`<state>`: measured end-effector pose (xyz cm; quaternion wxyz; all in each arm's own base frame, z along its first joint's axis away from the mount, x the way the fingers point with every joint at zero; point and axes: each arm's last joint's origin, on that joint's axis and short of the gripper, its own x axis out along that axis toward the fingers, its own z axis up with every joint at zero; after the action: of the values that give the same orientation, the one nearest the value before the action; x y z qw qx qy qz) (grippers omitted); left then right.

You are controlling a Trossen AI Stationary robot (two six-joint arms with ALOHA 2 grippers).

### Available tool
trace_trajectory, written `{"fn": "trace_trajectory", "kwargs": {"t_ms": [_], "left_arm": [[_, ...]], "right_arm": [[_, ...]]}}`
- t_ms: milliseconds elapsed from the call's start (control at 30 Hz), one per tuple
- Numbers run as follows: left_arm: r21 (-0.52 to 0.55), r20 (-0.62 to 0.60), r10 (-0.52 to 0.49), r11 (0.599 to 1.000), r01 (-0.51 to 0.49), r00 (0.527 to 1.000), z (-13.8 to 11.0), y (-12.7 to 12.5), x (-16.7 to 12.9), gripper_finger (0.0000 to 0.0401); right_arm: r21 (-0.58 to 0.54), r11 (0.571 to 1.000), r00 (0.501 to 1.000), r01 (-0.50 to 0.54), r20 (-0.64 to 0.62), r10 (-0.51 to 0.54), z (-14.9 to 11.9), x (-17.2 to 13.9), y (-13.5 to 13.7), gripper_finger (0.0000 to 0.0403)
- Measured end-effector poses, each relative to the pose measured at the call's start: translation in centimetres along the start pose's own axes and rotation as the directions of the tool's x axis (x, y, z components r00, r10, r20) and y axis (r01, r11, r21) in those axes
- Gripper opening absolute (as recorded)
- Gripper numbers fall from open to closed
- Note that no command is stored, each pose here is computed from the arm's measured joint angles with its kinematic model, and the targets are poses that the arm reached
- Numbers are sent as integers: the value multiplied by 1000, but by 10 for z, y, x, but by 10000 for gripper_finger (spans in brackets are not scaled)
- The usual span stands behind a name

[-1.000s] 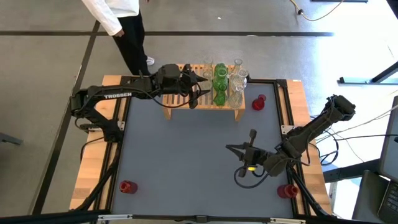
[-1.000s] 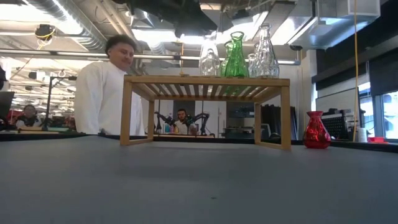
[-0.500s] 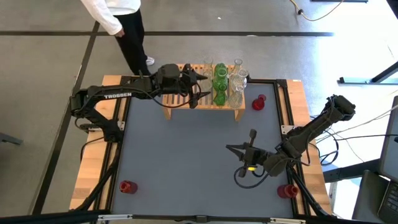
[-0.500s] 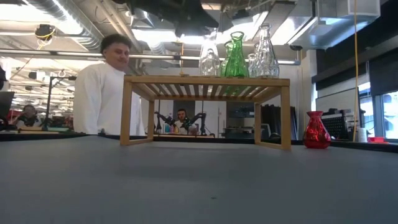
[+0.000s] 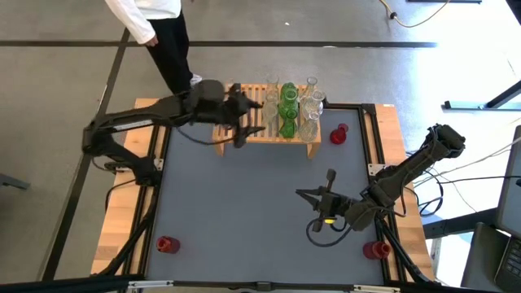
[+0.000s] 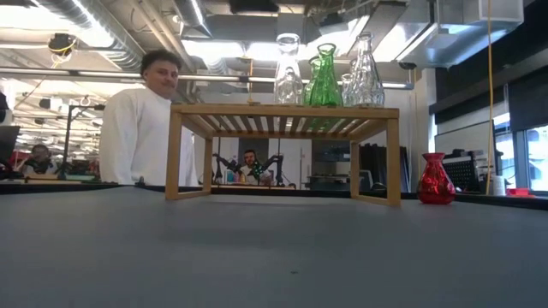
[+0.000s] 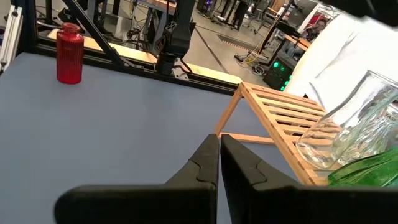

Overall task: Sort vases onto shelf
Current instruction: Put the red vase on the shelf

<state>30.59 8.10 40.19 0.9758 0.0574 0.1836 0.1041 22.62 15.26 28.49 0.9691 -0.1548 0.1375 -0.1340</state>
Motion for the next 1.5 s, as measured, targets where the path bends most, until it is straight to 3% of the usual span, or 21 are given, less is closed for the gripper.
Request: {"fn": "trace_trajectory", "kwargs": {"t_ms": [200,333,500,667,800,967,1233,1400,1500], "left_arm": [[-63,61,-63,996,67,996,-5,-35,-59,323],[-72,69,-134,988,138,989,-28,-62,-87,324],[-91,131,-277,953,290,952,-61,-98,-100,324],[-72,197,-314,940,333,929,-93,-132,-92,324],[-65,302,-306,938,340,903,-109,-150,-85,325],[-45,395,-301,937,345,868,-111,-157,-81,325],[-8,506,-280,944,329,816,-96,-158,-83,325],[19,469,-323,934,357,822,-103,-173,-72,325],[27,451,-339,930,367,826,-108,-181,-66,325]], "right_arm": [[22,998,998,-52,21,52,7,-7,2,12],[24,986,987,-163,16,163,21,-19,5,12],[106,952,950,-287,-98,297,45,-33,-1,12],[254,905,867,-342,-287,408,58,-42,-9,12],[394,846,748,-360,-420,514,60,-47,-8,12],[571,772,568,-279,-550,612,52,-60,-5,12],[723,690,320,-8,-652,687,42,-101,9,12],[724,668,227,174,-690,688,36,-127,15,12],[701,651,205,290,-711,673,33,-135,15,12]]}}
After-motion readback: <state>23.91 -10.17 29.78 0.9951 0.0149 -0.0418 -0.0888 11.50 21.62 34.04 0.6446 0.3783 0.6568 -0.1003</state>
